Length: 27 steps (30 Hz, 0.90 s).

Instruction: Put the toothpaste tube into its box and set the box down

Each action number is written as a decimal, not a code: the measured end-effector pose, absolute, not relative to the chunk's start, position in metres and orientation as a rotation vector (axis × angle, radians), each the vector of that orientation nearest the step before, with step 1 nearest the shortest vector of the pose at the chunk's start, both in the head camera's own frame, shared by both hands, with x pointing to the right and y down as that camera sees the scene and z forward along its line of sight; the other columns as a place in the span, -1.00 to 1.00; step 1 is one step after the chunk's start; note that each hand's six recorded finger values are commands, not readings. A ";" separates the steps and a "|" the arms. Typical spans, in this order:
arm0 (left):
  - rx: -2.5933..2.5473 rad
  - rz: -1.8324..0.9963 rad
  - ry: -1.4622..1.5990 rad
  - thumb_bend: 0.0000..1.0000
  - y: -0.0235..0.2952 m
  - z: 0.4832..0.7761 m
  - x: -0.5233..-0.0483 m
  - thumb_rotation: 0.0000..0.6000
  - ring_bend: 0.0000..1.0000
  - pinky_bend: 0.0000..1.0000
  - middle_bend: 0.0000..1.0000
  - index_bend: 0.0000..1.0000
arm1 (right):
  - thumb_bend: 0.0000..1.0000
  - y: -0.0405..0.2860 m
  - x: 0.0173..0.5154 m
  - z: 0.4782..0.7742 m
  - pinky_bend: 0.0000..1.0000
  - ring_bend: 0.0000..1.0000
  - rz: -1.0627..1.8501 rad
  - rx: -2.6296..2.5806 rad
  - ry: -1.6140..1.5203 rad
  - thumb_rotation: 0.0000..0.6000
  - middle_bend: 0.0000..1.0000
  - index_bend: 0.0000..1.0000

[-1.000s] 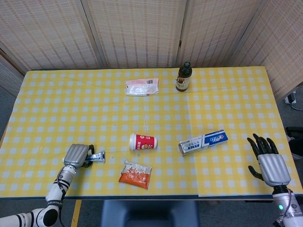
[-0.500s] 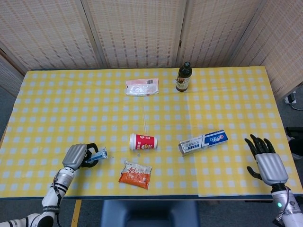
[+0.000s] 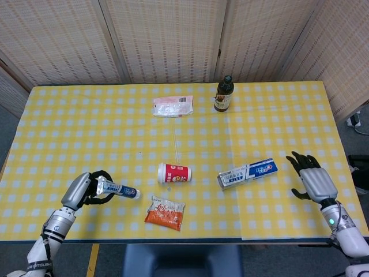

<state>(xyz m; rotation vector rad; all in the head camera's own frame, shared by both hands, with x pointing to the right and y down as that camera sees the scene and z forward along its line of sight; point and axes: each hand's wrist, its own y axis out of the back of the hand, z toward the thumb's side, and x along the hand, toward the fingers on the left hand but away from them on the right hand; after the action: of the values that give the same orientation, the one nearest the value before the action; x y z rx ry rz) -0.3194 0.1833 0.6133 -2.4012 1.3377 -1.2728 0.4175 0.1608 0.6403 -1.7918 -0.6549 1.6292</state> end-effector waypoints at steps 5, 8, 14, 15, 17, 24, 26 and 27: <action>-2.449 -1.215 1.386 0.12 0.179 0.597 -0.320 1.00 1.00 1.00 1.00 0.50 | -0.35 0.150 0.411 0.663 -1.00 -0.85 1.651 -1.792 -0.597 1.00 -0.82 -0.86; -2.445 -1.200 1.393 0.11 0.177 0.593 -0.320 1.00 1.00 1.00 1.00 0.50 | -0.35 0.148 0.404 0.674 -1.00 -0.84 1.665 -1.806 -0.571 1.00 -0.81 -0.86; -2.446 -1.193 1.410 0.11 0.174 0.590 -0.319 1.00 1.00 1.00 1.00 0.50 | -0.35 0.143 0.383 0.695 -1.00 -0.78 1.659 -1.847 -0.554 1.00 -0.77 -0.83; -2.446 -1.192 1.412 0.11 0.174 0.590 -0.319 1.00 1.00 1.00 1.00 0.50 | -0.35 0.142 0.379 0.699 -1.00 -0.77 1.655 -1.854 -0.555 1.00 -0.77 -0.83; -2.446 -1.193 1.412 0.11 0.173 0.588 -0.319 1.00 1.00 1.00 1.00 0.50 | -0.35 0.140 0.371 0.704 -1.00 -0.76 1.648 -1.872 -0.559 1.00 -0.76 -0.81; -2.427 -1.201 1.398 0.11 0.170 0.581 -0.319 1.00 1.00 1.00 1.00 0.50 | -0.35 0.137 0.350 0.722 -1.00 -0.72 1.622 -1.892 -0.530 1.00 -0.68 -0.71; -2.422 -1.202 1.405 0.12 0.171 0.580 -0.319 1.00 1.00 1.00 1.00 0.50 | -0.35 0.137 0.345 0.726 -1.00 -0.69 1.618 -1.899 -0.528 1.00 -0.66 -0.68; -2.421 -1.203 1.407 0.11 0.171 0.580 -0.320 1.00 1.00 1.00 1.00 0.50 | -0.35 0.137 0.342 0.728 -0.99 -0.67 1.615 -1.903 -0.528 1.00 -0.64 -0.65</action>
<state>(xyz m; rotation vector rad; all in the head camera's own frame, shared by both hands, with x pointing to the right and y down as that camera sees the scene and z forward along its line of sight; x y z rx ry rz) -0.3197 0.1707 0.5799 -2.4210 1.4068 -1.2033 0.3422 0.1371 0.7283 -1.9031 -0.5277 1.6146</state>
